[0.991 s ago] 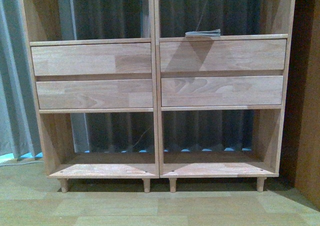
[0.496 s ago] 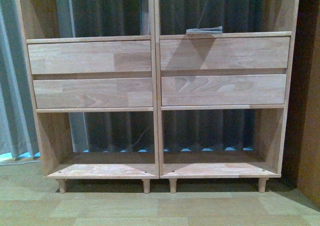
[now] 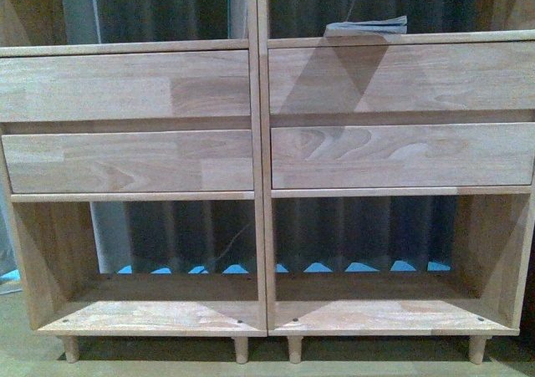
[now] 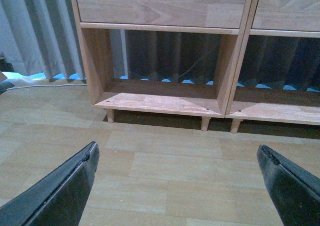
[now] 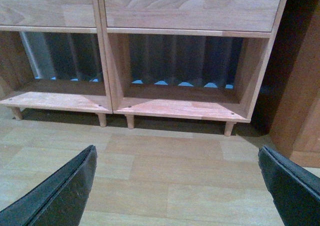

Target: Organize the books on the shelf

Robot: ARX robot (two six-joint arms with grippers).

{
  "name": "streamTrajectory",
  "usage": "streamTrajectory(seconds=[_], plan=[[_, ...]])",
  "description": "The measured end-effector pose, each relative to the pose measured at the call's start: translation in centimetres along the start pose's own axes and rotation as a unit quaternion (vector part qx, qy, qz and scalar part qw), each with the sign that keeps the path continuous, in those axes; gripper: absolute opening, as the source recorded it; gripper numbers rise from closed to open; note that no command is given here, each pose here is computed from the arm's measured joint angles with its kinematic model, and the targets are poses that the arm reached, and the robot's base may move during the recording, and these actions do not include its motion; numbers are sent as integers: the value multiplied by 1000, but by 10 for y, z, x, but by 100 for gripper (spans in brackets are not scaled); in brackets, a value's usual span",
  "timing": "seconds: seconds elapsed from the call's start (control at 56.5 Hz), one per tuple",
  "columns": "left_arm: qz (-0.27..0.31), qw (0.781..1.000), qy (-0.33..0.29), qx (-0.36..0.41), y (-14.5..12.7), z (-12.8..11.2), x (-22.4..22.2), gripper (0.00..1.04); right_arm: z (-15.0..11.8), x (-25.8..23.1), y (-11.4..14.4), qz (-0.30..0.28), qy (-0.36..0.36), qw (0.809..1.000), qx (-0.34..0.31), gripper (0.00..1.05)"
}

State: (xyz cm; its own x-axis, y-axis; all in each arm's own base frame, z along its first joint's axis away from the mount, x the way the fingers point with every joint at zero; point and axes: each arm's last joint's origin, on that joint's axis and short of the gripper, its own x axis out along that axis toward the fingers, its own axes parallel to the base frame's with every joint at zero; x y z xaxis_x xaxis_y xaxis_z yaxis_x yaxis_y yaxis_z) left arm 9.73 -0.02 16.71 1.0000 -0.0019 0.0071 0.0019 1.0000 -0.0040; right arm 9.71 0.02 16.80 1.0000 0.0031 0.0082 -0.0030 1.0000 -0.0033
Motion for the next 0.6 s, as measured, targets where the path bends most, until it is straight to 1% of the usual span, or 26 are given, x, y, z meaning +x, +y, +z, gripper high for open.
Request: streamTrajectory(seconds=[0.602], plan=[[0, 1000, 0, 0, 0, 0, 0, 97, 0, 0, 0, 0, 0, 1000, 0, 98]])
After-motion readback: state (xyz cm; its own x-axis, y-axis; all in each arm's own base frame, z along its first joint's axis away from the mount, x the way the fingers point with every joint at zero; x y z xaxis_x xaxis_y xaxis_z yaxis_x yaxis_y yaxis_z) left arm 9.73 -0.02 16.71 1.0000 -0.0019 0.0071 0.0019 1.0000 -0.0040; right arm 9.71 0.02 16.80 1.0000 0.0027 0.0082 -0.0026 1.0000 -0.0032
